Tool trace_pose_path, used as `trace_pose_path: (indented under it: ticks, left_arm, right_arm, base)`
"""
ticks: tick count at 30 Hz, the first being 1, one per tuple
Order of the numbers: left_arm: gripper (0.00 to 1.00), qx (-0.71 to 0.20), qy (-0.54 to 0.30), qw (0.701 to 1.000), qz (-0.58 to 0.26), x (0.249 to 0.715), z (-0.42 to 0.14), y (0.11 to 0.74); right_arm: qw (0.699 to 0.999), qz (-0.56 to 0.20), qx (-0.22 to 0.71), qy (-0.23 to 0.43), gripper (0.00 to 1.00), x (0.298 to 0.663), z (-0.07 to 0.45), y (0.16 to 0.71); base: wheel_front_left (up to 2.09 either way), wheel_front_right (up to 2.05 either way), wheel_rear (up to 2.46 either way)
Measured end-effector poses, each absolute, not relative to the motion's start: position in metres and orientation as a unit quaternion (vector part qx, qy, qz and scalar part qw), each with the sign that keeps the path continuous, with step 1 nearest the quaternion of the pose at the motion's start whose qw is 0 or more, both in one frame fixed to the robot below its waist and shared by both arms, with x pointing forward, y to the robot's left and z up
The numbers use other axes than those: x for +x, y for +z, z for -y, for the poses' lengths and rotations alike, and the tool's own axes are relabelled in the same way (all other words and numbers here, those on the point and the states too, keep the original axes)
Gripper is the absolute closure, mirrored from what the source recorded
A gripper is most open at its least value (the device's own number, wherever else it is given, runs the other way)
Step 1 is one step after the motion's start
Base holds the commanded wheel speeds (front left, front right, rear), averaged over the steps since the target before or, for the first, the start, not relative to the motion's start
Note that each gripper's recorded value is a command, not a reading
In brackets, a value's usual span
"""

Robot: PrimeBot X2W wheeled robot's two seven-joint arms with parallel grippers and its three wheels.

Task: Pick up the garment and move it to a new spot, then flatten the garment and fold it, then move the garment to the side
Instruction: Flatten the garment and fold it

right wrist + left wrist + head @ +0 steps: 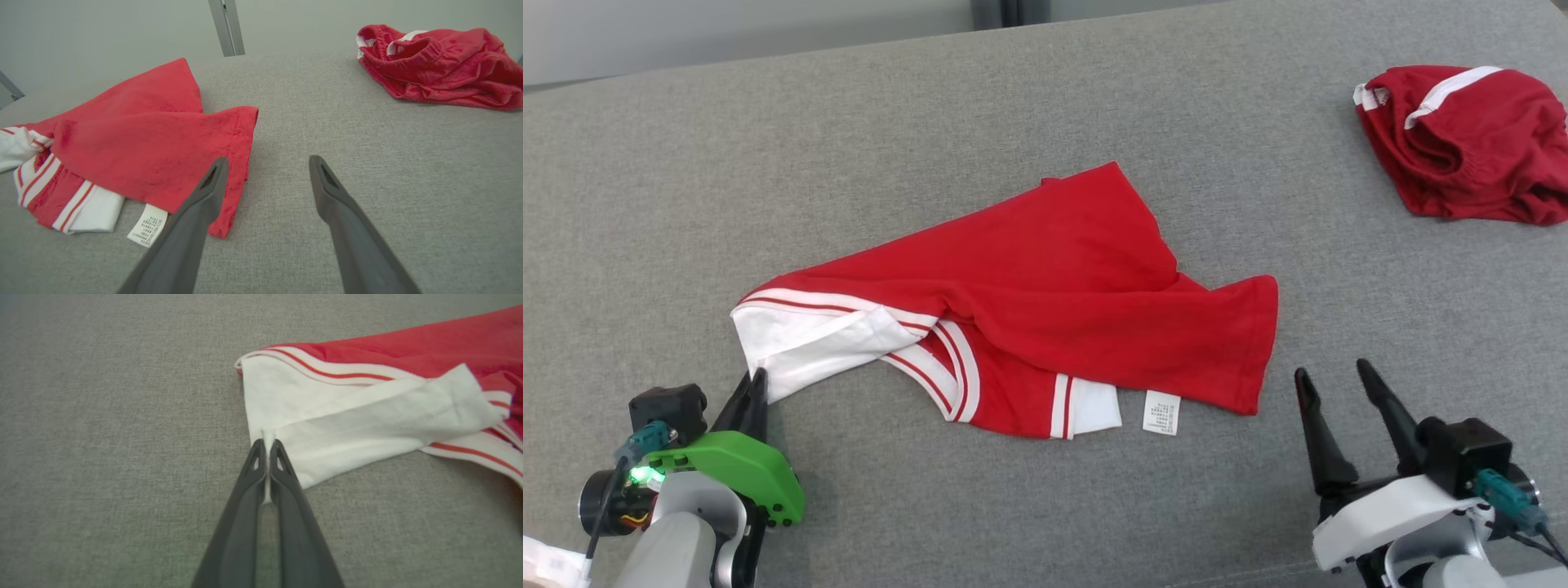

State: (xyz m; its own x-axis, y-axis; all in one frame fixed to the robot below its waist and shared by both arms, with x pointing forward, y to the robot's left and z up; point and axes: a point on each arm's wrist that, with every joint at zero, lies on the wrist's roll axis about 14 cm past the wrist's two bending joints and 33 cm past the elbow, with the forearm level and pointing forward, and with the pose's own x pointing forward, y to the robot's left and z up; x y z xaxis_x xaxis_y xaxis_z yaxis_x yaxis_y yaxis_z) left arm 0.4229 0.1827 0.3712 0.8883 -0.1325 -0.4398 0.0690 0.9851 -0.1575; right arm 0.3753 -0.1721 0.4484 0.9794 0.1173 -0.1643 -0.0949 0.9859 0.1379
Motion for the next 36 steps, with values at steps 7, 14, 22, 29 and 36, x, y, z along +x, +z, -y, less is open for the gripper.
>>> trace_pose_path:
  ticks: [7,14,22,29,36]
  left_arm:
    - [1.0,-0.072,-0.044,0.971,-0.222,0.421,-0.187,0.371]
    - [1.0,-0.075,-0.037,0.974,-0.21,0.418,-0.188,0.372]
    - [1.0,-0.066,-0.029,0.991,-0.108,0.435,-0.194,0.42]
    - [1.0,-0.033,-0.051,0.994,0.092,0.455,-0.19,0.545]
    - [1.0,0.009,-0.064,0.956,0.287,0.431,-0.18,0.676]
  right_arm:
    - [0.977,-0.172,0.094,0.088,0.0,0.36,0.141,0.395]
    - [0.967,-0.204,0.106,0.113,1.0,0.372,0.122,0.372]
    - [0.985,-0.107,0.105,0.086,1.0,0.402,0.148,0.416]
    - [0.993,0.063,0.046,0.084,1.0,0.431,0.173,0.524]
    - [0.972,0.219,-0.038,0.075,1.0,0.426,0.192,0.65]
  base:
    - [0.0,0.0,0.0]
    - [0.0,0.0,0.0]
    - [0.0,0.0,0.0]
    - [0.0,0.0,0.0]
    - [0.0,0.0,0.0]
